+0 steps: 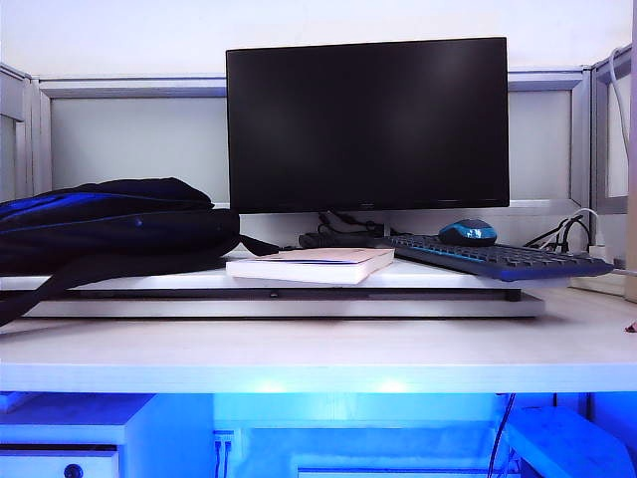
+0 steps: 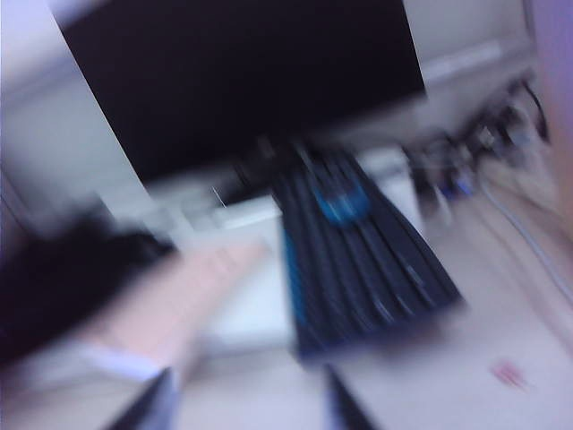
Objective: Pick up the book on the desk and put it into the open backpack.
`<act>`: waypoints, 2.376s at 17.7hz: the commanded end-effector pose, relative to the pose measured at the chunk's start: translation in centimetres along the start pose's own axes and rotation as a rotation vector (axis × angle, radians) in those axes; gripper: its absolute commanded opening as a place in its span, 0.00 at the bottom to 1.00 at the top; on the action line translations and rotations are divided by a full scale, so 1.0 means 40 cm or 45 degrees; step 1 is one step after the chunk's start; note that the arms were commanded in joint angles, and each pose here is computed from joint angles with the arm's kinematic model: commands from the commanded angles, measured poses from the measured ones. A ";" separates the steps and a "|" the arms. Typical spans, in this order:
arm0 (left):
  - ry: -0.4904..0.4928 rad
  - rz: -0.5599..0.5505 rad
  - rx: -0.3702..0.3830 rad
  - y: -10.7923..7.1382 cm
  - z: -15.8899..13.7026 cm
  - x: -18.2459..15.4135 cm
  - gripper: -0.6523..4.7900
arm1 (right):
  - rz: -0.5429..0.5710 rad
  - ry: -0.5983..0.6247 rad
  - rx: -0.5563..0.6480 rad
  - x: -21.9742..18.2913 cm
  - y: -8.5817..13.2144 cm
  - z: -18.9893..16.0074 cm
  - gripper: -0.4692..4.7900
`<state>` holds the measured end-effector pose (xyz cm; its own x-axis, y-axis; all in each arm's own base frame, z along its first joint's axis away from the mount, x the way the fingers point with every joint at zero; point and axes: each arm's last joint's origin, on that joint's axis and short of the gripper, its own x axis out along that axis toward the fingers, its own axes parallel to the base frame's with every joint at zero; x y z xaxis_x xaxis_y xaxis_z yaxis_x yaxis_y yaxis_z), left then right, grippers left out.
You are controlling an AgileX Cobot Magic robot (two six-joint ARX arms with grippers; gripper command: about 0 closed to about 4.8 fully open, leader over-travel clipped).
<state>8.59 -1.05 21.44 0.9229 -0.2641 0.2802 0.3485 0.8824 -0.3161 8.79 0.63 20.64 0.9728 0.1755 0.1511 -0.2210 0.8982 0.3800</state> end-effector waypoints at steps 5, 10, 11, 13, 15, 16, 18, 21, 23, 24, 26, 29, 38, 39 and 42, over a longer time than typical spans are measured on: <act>-0.131 -0.102 -0.601 -0.056 0.138 0.013 1.00 | 0.238 -0.007 0.654 -0.004 0.053 0.093 0.69; -0.166 -0.188 -0.738 -0.086 0.245 0.080 1.00 | 0.416 0.024 0.826 0.044 0.088 0.172 0.75; -0.118 -0.210 -0.775 -0.087 0.254 0.103 1.00 | 0.433 0.033 0.824 0.058 0.093 0.188 0.76; 0.023 -0.249 -0.900 -0.078 0.246 0.154 1.00 | 0.459 0.110 0.839 0.099 0.103 0.216 0.77; 0.158 -0.279 -1.045 -0.055 0.212 0.217 1.00 | 0.508 0.217 0.848 0.159 0.105 0.231 0.82; 0.203 -0.269 -1.081 -0.041 0.193 0.245 1.00 | 0.520 0.262 0.861 0.190 0.103 0.230 0.82; 0.283 -0.205 -1.171 -0.010 0.146 0.296 1.00 | 0.538 0.353 0.953 0.258 0.103 0.203 0.90; 0.363 -0.132 -1.238 0.029 0.083 0.348 1.00 | 0.579 0.493 1.083 0.347 0.113 0.123 0.93; 0.403 -0.095 -1.257 0.048 0.050 0.368 1.00 | 0.590 0.596 1.144 0.394 0.125 0.055 0.93; 0.421 -0.065 -1.267 0.059 0.035 0.374 1.00 | 0.573 0.651 1.175 0.415 0.126 0.015 0.93; 0.468 -0.011 -1.286 0.093 0.010 0.382 1.00 | 0.456 0.785 1.272 0.461 0.102 -0.085 0.96; 0.436 0.050 -1.282 0.138 0.016 0.374 1.00 | 0.327 0.882 1.353 0.488 0.067 -0.178 0.99; 0.468 0.108 -1.306 0.213 0.002 0.365 1.00 | 0.224 1.000 1.408 0.655 0.073 -0.292 0.99; 0.474 0.102 -1.307 0.212 0.002 0.364 1.00 | 0.218 1.013 1.409 0.664 0.076 -0.305 0.99; 0.485 0.092 -1.308 0.211 0.002 0.364 1.00 | 0.170 1.051 1.415 0.679 0.077 -0.349 0.99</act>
<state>24.99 2.59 22.63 0.8789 -0.4759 -0.0309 0.0711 0.1949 -0.9782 35.33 13.51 13.25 0.6118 0.7677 -0.1903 0.1351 0.1356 0.9815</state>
